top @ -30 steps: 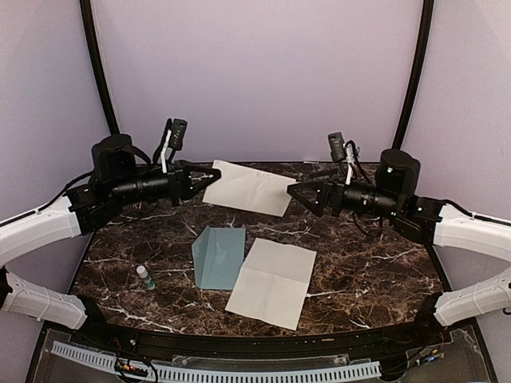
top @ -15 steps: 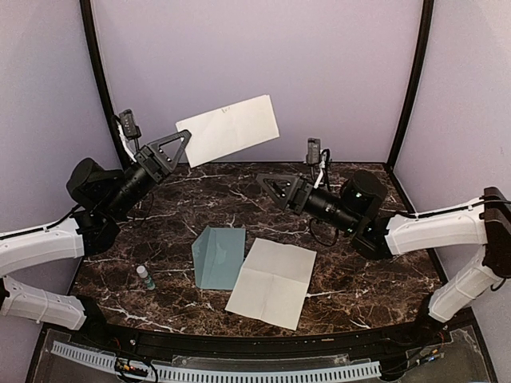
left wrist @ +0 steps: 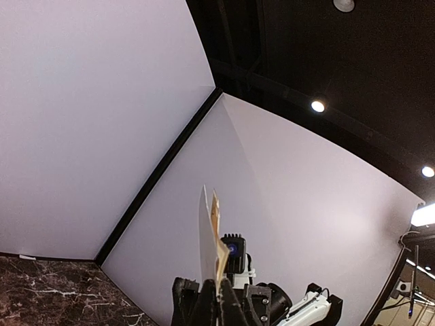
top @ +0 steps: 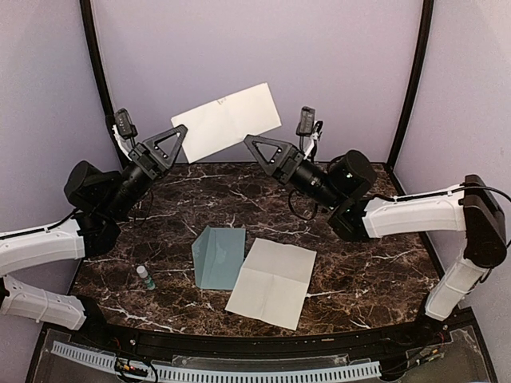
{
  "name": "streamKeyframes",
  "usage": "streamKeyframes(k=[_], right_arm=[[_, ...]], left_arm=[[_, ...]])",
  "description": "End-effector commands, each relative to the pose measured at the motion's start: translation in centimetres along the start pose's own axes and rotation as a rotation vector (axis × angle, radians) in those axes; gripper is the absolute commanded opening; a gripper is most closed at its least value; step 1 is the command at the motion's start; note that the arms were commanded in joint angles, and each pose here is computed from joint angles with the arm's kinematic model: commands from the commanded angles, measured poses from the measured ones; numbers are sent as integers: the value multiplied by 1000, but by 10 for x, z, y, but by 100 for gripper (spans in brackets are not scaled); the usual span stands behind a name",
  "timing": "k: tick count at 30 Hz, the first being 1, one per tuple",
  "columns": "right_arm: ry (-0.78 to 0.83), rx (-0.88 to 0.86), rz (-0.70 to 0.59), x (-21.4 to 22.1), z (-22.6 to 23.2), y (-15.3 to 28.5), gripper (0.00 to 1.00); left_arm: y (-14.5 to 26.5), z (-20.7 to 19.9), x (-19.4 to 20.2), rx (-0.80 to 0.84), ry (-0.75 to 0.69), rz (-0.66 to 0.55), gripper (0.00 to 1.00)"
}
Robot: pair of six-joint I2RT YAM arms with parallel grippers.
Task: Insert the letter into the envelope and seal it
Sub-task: Adjust the letter.
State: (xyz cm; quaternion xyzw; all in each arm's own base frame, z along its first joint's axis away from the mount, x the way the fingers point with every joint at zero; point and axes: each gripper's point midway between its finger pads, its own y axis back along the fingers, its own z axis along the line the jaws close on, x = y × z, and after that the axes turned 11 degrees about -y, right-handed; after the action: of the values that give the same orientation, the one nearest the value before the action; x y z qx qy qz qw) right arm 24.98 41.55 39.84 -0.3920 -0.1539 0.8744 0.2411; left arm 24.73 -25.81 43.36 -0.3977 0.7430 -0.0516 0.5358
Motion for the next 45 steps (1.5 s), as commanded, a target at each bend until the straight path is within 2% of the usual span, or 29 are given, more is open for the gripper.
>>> streamKeyframes(k=[1, 7, 14, 15, 18, 20, 21, 23, 25, 26, 28, 32, 35, 37, 41, 45], right_arm=[[1, -79, -44, -17, 16, -11, 62], [1, -106, -61, -26, 19, -14, 45], [19, -107, -83, -33, 19, -14, 3], [22, -108, -90, -35, 19, -14, 0], [39, -109, -109, -39, 20, -10, 0], [60, -90, -106, -41, 19, -7, 0], [77, -70, -99, -42, 17, -6, 0], [112, -18, -82, -45, 13, 0, 0], [147, 39, -40, -47, 7, 6, 0], [162, 74, -5, -47, 1, 8, 0], [181, 158, 105, -39, -15, 14, 0], [186, 218, 328, -17, -26, 23, 0], [158, 211, 486, 7, -26, 32, 0], [127, 198, 567, 21, -24, 40, 0], [69, 176, 664, 41, -21, 52, 0], [23, 111, 734, 58, -13, 56, 0]], left_arm=[[3, -7, -3, 34, 19, -24, 0], [3, -9, -3, 44, 24, -23, 0], [7, -2, 3, 27, 54, -26, 0], [7, -1, 6, 22, 58, -20, 0], [9, 1, 13, 20, 75, 7, 0], [10, 2, 20, 15, 79, 42, 24], [11, 9, 29, -16, 84, 83, 51], [18, 15, 34, -67, 71, 137, 78], [25, 29, 40, -140, 44, 219, 88], [25, 37, 34, -169, 9, 233, 89], [38, 59, 43, -240, -23, 343, 90], [42, 73, 47, -230, -121, 506, 91], [32, 69, 68, -121, -190, 656, 89], [25, 58, 74, -26, -183, 708, 86], [16, 35, 83, 142, -144, 743, 86], [8, 15, 112, 253, -118, 834, 83]])
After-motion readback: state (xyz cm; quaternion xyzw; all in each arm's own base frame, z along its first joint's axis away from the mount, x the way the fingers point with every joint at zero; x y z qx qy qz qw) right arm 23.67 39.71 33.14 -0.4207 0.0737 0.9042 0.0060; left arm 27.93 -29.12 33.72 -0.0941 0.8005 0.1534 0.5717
